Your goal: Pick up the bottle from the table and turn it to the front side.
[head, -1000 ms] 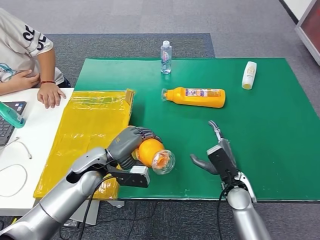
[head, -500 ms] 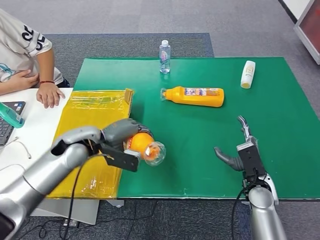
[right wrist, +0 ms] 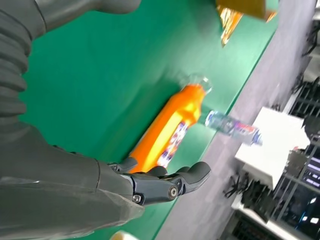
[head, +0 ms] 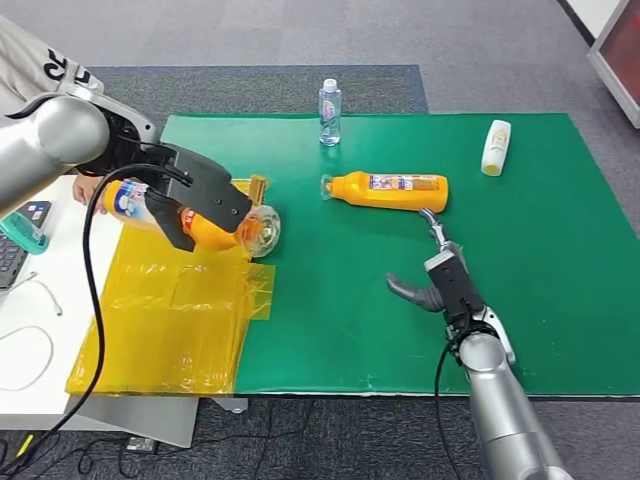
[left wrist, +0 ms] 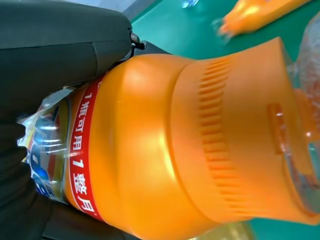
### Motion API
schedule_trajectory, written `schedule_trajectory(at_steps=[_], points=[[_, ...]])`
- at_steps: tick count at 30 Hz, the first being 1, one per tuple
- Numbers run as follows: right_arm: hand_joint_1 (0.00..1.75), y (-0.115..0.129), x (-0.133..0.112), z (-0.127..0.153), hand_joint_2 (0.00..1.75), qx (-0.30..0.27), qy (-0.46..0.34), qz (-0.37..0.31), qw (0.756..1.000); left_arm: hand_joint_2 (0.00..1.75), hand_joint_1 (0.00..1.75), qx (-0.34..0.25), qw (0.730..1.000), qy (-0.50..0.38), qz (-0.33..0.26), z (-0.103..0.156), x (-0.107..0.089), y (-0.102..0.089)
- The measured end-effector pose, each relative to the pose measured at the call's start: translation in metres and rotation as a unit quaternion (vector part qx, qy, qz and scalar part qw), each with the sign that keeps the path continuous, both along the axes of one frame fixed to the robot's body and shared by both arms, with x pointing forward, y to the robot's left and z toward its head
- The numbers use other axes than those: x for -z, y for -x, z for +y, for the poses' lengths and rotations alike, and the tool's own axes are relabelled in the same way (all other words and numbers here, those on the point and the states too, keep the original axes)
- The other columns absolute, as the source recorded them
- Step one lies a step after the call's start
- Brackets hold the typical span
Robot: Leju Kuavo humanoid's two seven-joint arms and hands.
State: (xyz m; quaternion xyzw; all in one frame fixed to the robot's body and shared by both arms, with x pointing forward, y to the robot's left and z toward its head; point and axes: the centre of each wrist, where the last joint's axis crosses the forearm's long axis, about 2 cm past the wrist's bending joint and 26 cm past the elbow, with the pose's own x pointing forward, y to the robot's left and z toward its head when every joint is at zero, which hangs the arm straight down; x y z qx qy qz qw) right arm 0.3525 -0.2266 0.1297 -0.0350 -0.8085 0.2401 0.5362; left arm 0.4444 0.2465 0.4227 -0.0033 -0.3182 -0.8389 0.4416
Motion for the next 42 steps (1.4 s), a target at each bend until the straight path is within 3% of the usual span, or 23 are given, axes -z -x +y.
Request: schedule_trajectory(at_steps=[7,19,29,42], points=[[0.00,-0.006,-0.006,0.019,1.75,-0.030,0.002,0.000,1.000,1.75,1.75,-0.025,0.998,-0.035,0.039,0.012,0.016,-0.008],[0.00,-0.007,-0.009,0.033,1.75,-0.046,-0.035,-0.009,0.998,1.75,1.75,-0.060,0.994,0.027,0.091,0.047,0.093,-0.018],[0.00,0.000,-0.017,0.030,1.75,-0.052,-0.057,-0.031,0.997,1.75,1.75,-0.116,0.986,0.045,0.106,0.093,0.136,-0.014],[0.00,0.010,-0.010,0.027,1.75,-0.051,-0.054,-0.020,0.997,1.75,1.75,-0.145,0.985,0.046,0.085,0.123,0.165,-0.005]])
